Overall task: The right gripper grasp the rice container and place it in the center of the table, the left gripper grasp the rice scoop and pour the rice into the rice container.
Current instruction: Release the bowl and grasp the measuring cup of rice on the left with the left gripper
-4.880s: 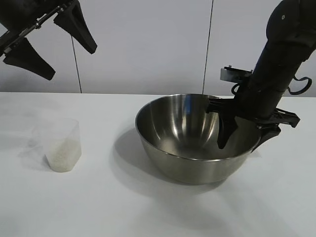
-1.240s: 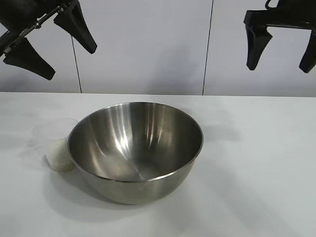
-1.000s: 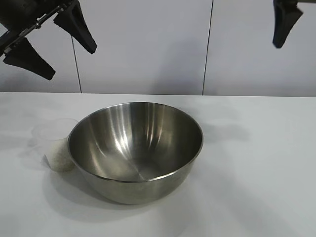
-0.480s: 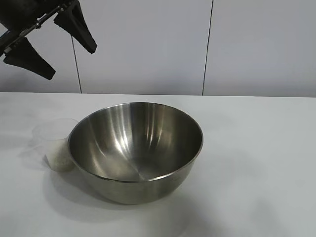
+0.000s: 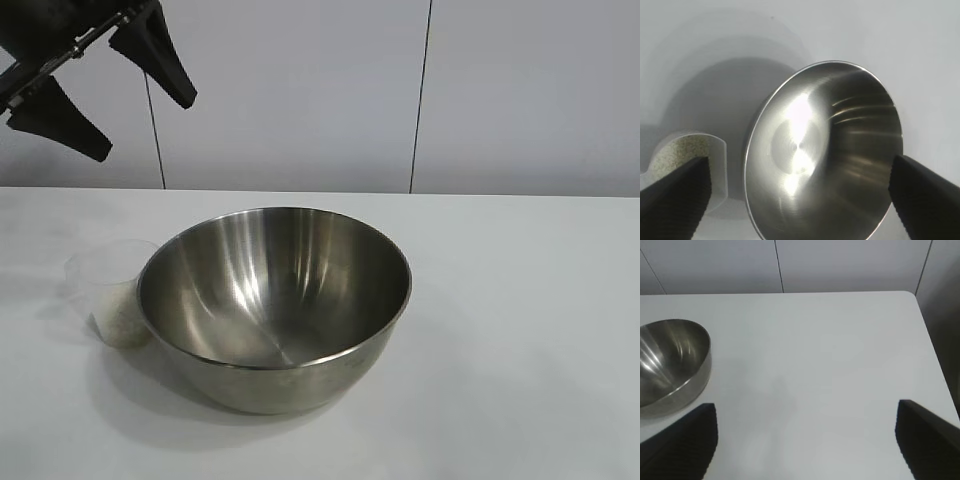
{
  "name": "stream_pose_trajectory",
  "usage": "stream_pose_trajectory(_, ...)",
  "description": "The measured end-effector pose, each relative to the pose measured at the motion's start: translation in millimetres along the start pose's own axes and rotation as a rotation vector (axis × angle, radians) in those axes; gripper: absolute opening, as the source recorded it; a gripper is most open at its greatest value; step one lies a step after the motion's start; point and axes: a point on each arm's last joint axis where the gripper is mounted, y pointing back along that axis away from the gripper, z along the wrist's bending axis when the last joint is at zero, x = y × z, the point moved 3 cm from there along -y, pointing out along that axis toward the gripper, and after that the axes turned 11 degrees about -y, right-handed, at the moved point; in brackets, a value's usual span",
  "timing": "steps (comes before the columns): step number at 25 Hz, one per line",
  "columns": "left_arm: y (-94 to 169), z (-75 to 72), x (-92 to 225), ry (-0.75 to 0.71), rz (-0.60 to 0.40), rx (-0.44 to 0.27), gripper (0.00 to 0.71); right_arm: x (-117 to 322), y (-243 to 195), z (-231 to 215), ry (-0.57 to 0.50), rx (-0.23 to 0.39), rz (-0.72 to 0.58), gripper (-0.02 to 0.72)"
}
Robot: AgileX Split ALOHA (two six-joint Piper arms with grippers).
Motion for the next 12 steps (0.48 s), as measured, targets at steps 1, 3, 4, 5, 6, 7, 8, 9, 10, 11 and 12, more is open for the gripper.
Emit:
stream_pose_trajectory(1, 0.0, 0.0, 0.0, 0.000, 0.000, 0.000, 0.695, 5.0, -3.5, -1.6, 0.001, 0.009, 0.013, 0.661)
stream_pose_trajectory(3, 0.0, 0.0, 0.0, 0.000, 0.000, 0.000, 0.695, 13.9, -10.0, -3.5, 0.002, 0.019, 0.053, 0.661)
stream_pose_trajectory(4, 0.0, 0.0, 0.0, 0.000, 0.000, 0.000, 0.696, 17.7, -13.6, -4.2, 0.003, 0.023, 0.071, 0.661)
stream_pose_trajectory(5, 0.0, 0.0, 0.0, 0.000, 0.000, 0.000, 0.695, 20.5, -16.4, -4.7, 0.003, 0.026, 0.084, 0.661)
stream_pose_trajectory(6, 0.0, 0.0, 0.0, 0.000, 0.000, 0.000, 0.695, 23.5, -19.3, -5.2, 0.003, 0.028, 0.097, 0.661)
stream_pose_trajectory(7, 0.0, 0.0, 0.0, 0.000, 0.000, 0.000, 0.695, 24.8, -20.7, -5.4, 0.005, 0.028, 0.102, 0.661)
stream_pose_trajectory(8, 0.0, 0.0, 0.0, 0.000, 0.000, 0.000, 0.695, 25.4, -21.2, -5.5, 0.011, 0.029, 0.105, 0.661)
stream_pose_trajectory(9, 0.0, 0.0, 0.0, 0.000, 0.000, 0.000, 0.695, 25.4, -21.2, -5.5, 0.017, 0.028, 0.105, 0.661)
stream_pose_trajectory(10, 0.0, 0.0, 0.0, 0.000, 0.000, 0.000, 0.695, 25.1, -21.2, -5.4, 0.018, 0.027, 0.102, 0.661)
stream_pose_trajectory(11, 0.0, 0.0, 0.0, 0.000, 0.000, 0.000, 0.695, 25.1, -21.3, -3.9, 0.009, 0.015, 0.102, 0.661)
stream_pose_trajectory(12, 0.0, 0.0, 0.0, 0.000, 0.000, 0.000, 0.695, 25.2, -21.2, -2.9, 0.001, 0.008, 0.103, 0.661)
